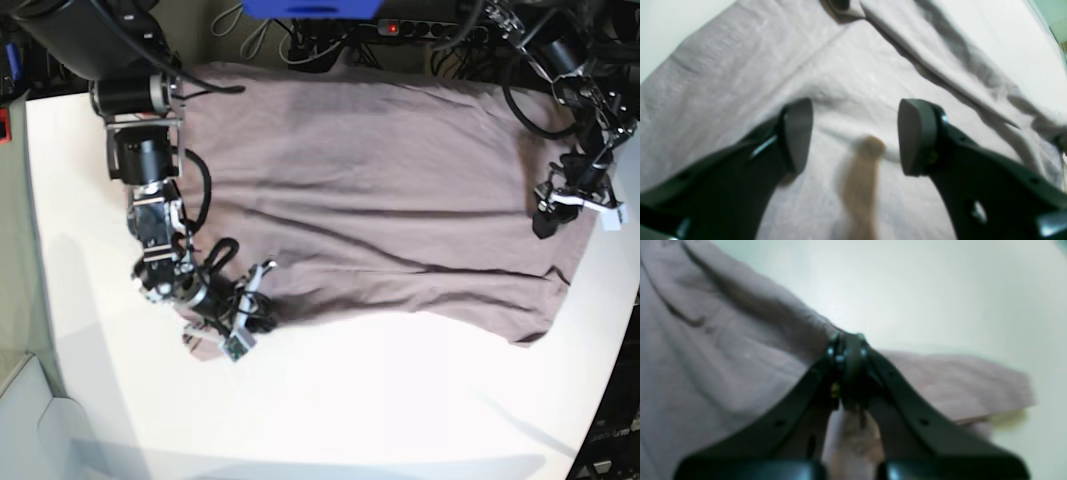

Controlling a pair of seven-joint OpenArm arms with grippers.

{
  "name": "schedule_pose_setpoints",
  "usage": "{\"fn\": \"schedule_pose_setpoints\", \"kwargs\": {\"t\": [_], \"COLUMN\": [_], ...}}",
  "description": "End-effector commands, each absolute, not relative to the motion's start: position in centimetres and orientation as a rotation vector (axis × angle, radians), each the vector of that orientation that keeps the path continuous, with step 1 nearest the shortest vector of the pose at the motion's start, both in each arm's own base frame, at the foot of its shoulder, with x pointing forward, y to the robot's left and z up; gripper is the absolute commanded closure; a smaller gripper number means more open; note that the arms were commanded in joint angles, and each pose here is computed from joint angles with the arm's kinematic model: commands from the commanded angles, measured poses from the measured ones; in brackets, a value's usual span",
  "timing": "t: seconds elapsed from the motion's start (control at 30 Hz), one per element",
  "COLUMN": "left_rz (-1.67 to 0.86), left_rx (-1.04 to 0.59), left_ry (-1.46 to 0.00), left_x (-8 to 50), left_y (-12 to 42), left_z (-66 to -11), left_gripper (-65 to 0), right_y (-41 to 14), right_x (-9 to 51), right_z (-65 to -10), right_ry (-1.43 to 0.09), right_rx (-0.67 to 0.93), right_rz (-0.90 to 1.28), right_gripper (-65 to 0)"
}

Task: Layout the t-shirt on the table in an organized manner, then fold the t-shirt properly
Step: 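Grasp the shirt sleeve with the right gripper and pull it outward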

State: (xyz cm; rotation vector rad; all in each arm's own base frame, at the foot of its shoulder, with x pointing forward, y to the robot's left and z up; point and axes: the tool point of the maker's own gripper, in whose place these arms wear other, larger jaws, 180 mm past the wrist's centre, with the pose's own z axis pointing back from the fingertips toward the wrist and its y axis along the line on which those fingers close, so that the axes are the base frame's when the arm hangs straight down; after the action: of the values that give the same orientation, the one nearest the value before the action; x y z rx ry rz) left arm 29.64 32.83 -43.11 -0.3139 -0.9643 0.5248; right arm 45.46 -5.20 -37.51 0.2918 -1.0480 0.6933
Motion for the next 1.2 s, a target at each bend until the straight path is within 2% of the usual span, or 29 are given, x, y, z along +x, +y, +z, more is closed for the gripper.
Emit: {"fn": "schedule_pose_setpoints", "kwargs": {"t": [0.0,0.27,0.53,0.63,0.77,0.83,0.97,1.07,1.17], "left_rz": [0.510,0.514,0.515,0.517,0.512,0.516,0.528,0.505,0.450], "left_rx": [-0.261,-0.260,-0.263,-0.263,-0.263,-0.269,-0.293,-0.301,-0.310], "left_ry": [-0.792,-0.778,-0.771,-0.760,-0.759,-0.769,-0.855,-0.968,-0.999], "left_x": [26.8,26.1,25.9,25.3,25.3,25.4,26.3,27.9,28.8], "left_y": [32.8,32.7,32.5,32.4,32.3,32.3,32.8,33.3,33.1], "left_z": [-46.1,-46.5,-46.7,-47.0,-46.9,-46.7,-44.5,-40.9,-38.1], "left_gripper": [-40.4,-40.4,-40.4,-40.4,-40.4,-40.4,-40.6,-40.7,-40.8], "right_y": [-5.2,-9.8,-11.1,-10.7,-10.7,-10.8,-11.1,-11.0,-10.3], "right_x": [47.5,51.6,52.8,52.7,52.3,52.3,50.2,47.7,44.7], "right_z": [-34.3,-31.8,-31.1,-31.4,-32.1,-31.3,-30.1,-30.1,-31.2], "right_ry": [-1.143,-1.211,-1.221,-1.206,-1.159,-1.183,-1.228,-1.228,-1.197], "right_rx": [0.287,0.135,0.116,0.114,0.102,0.093,0.044,0.012,0.017], "right_rz": [0.683,0.523,0.464,0.486,0.496,0.499,0.522,0.545,0.582], "right_gripper": [0.0,0.0,0.0,-8.0,-26.9,-33.0,-34.4,-34.4,-34.4]}}
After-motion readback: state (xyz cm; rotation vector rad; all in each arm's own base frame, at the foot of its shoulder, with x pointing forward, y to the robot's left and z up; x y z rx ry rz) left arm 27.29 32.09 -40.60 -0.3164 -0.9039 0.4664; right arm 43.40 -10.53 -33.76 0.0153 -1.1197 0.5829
